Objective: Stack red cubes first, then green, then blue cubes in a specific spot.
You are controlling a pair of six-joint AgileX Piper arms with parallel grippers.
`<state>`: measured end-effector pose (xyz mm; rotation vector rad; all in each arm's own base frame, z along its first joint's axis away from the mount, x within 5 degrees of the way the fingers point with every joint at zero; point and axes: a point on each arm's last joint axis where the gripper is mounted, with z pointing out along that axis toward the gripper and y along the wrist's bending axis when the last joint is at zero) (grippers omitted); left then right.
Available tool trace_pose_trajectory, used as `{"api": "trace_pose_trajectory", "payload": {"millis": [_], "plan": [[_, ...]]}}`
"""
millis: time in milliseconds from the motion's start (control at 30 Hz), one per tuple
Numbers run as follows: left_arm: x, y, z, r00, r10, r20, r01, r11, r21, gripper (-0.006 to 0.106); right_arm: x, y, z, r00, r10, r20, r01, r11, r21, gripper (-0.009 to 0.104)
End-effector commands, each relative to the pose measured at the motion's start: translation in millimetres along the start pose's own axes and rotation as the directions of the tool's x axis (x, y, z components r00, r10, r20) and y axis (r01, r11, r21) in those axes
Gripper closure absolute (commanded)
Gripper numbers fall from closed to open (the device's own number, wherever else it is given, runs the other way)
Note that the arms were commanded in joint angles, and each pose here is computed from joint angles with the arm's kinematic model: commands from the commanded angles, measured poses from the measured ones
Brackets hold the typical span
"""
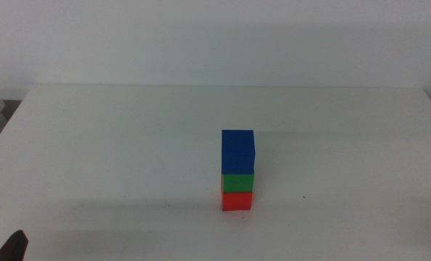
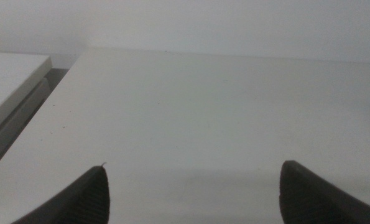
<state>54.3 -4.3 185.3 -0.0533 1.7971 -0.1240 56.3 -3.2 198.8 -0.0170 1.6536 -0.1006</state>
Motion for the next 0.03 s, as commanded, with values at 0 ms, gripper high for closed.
{"api": "trace_pose_trajectory", "payload": {"millis": [0], "plan": [[-0.7, 0.0, -0.2, 1.000, -0.001, 0.012, 0.001, 1.000, 0.001, 0.007, 0.1, -0.5, -0.2, 1.000, -0.020, 0.009, 0.020, 1.000, 0.008, 0.002]]}}
